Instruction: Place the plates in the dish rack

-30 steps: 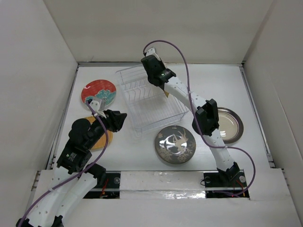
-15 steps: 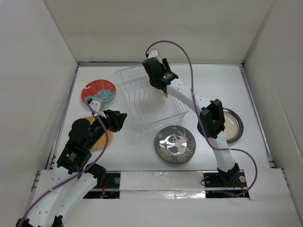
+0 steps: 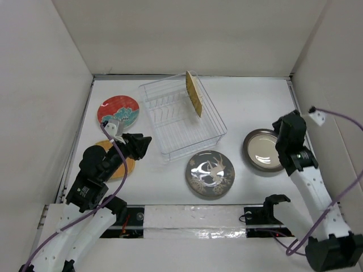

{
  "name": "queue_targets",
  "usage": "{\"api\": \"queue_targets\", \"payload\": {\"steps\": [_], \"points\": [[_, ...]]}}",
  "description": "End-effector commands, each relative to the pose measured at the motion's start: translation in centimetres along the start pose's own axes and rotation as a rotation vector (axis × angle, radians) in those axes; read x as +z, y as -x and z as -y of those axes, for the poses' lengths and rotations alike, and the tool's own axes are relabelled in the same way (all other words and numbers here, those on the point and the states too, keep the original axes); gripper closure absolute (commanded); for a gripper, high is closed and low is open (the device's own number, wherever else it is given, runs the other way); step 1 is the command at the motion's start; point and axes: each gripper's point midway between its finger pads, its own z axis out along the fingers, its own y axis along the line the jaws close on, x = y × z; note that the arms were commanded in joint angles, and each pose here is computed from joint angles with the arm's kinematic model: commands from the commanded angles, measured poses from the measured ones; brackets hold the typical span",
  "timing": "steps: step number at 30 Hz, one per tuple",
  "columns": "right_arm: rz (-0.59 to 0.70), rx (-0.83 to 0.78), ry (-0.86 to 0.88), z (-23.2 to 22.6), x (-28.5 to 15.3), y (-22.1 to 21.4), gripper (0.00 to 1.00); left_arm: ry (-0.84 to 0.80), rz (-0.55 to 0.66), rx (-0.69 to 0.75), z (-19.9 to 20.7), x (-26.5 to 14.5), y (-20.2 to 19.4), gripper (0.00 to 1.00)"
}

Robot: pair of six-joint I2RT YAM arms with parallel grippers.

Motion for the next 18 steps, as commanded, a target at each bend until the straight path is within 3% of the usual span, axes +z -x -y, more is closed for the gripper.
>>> {"api": "queue_targets", "payload": {"steps": [1, 3, 9, 13, 18], "points": [[-0.063, 0.147, -0.123, 6.3, -1.1, -2.5, 0.51, -0.03, 0.041, 0.007, 0.8, -0.3, 1.2, 0.62], [-0.114, 0.158, -0.192, 9.5, -1.5, -4.2, 0.31, -0.041, 0.034, 0.008, 1.1, -0.2, 1.0, 0.62], [-0.278, 0.212, -0.383, 17.0, -1.1, -8.7, 0.26, -0.042, 0.047, 0.008, 1.1, -0.4, 1.3, 0.62], [-0.302, 0.25, -0.374, 16.9, -1.0, -9.4, 0.23, -0.048, 0.056, 0.01, 1.3, -0.6, 1.5, 0.62], [-0.522, 0.283, -0.381, 17.8, -0.3, -15.0, 0.2, -0.055, 0.057, 0.01, 1.4, -0.7, 1.5, 0.62]]}}
